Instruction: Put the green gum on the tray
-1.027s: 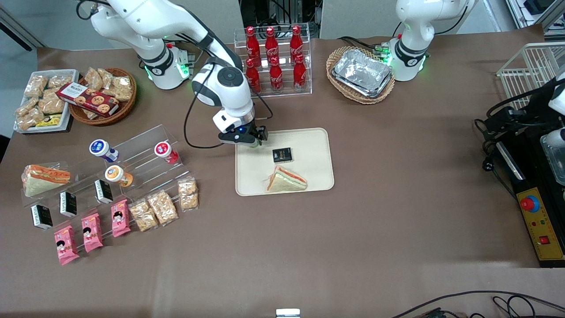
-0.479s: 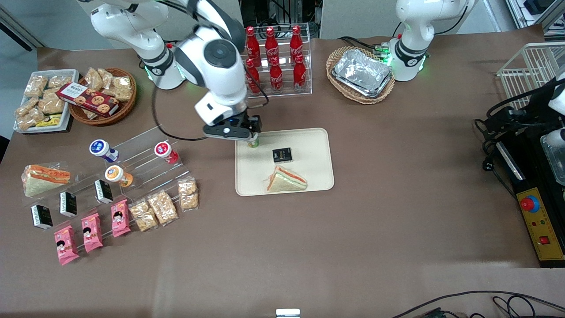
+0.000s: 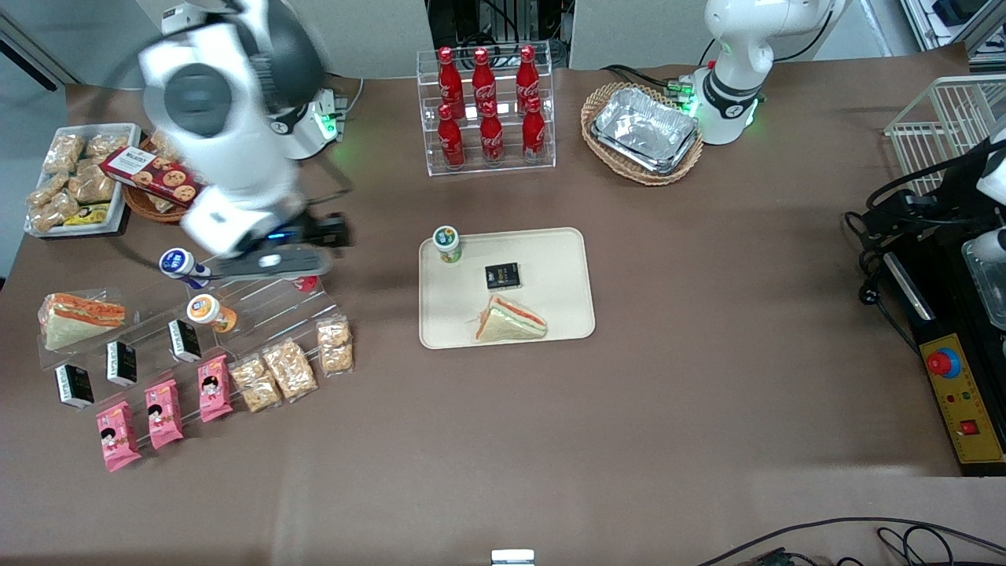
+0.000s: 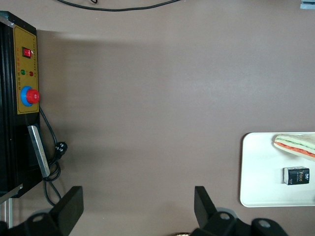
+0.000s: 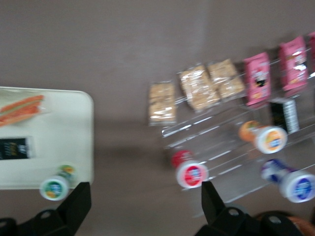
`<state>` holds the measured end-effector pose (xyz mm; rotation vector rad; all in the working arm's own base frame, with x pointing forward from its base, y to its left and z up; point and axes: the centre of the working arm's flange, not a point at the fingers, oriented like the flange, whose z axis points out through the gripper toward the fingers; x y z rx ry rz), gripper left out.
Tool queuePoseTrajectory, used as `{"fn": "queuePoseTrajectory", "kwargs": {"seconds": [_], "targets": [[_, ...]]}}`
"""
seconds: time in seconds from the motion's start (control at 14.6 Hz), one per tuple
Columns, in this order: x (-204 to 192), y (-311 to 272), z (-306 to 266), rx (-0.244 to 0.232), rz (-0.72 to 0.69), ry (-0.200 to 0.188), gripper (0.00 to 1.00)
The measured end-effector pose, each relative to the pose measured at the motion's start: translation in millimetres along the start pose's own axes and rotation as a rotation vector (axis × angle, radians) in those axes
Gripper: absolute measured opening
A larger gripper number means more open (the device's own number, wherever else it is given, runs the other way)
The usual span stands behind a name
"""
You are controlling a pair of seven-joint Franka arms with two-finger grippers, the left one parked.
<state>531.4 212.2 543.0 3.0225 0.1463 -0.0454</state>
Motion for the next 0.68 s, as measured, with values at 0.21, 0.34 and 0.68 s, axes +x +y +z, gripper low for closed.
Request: {"fn": "queuePoseTrajectory", "kwargs": {"seconds": [0.21,0.34,0.68], "targets": [[4,114,-17,0.068,-0.056,0.001,1.00],[2,176,-18,0.084,-0.060,0.009,1.00],[-2,229,-10,0.093,-0.034,0.002,1.00]]}}
